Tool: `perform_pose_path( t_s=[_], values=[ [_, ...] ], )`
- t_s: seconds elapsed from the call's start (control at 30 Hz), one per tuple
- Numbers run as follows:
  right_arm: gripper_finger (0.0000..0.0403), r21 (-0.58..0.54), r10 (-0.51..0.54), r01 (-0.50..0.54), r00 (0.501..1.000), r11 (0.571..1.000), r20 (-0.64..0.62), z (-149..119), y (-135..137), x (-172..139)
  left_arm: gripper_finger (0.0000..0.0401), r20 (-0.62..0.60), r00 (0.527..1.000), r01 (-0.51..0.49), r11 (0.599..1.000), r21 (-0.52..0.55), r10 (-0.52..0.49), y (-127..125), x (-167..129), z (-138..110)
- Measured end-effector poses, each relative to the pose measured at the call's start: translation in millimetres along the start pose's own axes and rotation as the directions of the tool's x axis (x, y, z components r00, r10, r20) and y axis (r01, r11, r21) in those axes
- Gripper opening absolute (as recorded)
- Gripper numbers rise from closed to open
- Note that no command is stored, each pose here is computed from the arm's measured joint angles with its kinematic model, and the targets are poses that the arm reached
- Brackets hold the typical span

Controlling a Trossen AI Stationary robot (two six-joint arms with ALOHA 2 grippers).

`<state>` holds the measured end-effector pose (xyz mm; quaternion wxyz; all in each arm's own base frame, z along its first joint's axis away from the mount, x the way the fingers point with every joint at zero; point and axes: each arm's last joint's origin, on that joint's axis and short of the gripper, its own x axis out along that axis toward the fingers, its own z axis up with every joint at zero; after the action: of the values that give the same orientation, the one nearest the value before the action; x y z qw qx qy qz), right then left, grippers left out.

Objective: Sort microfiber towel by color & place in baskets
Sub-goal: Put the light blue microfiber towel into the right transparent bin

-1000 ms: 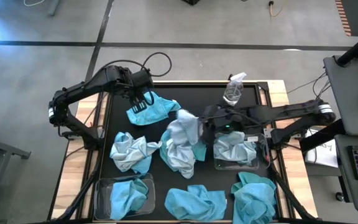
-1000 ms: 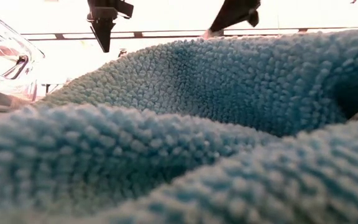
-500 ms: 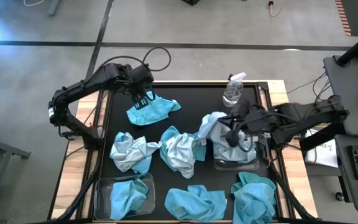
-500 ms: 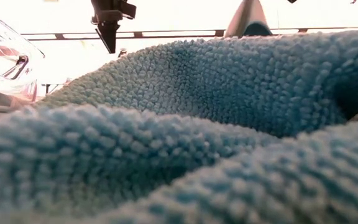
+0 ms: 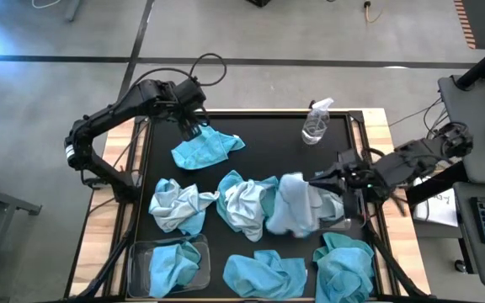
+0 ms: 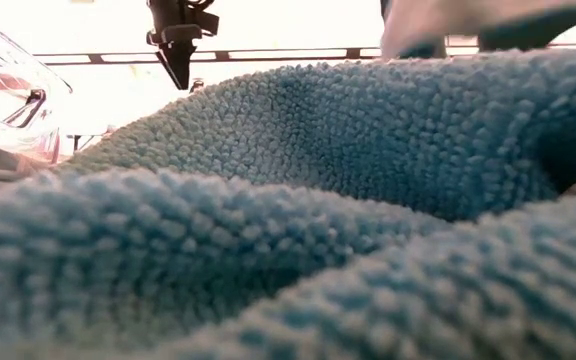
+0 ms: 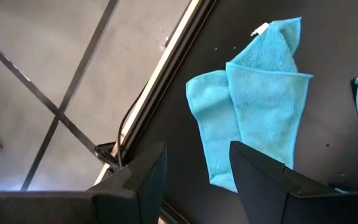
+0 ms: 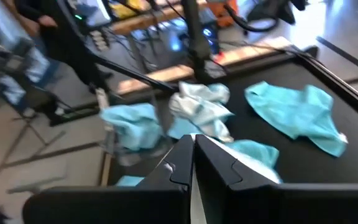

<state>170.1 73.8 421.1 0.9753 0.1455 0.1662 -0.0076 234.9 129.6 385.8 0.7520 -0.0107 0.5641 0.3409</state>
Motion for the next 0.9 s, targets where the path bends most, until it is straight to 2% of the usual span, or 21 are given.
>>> perform_pose_path(
  t_s=[0.37,0.53,0.7,0.9],
  values=[
    [0.0009,0.013,0.108,-0.109,0.992,0.994,0.072,31.9,17.8,-26.5,0.016,0.013,1.0,0.0,1.0,0.012,0.0,0.8,1.3,2.1],
    [0.0009,0.038,0.071,-0.07,0.996,0.997,-0.048,22.2,13.6,-32.4,0.016,0.013,1.0,0.0,1.0,0.012,0.0,0.7,1.3,2.1],
    [0.0009,0.076,-0.01,0.025,0.981,0.997,-0.195,6.6,6.5,-33.0,0.016,0.013,1.0,0.0,1.0,0.02,0.0,0.7,1.4,2.1],
    [0.0009,0.073,-0.062,0.083,0.965,0.994,-0.255,-1.9,6.4,-25.5,0.016,0.013,1.0,0.001,1.0,0.017,-0.001,0.7,1.4,2.1]
  ],
)
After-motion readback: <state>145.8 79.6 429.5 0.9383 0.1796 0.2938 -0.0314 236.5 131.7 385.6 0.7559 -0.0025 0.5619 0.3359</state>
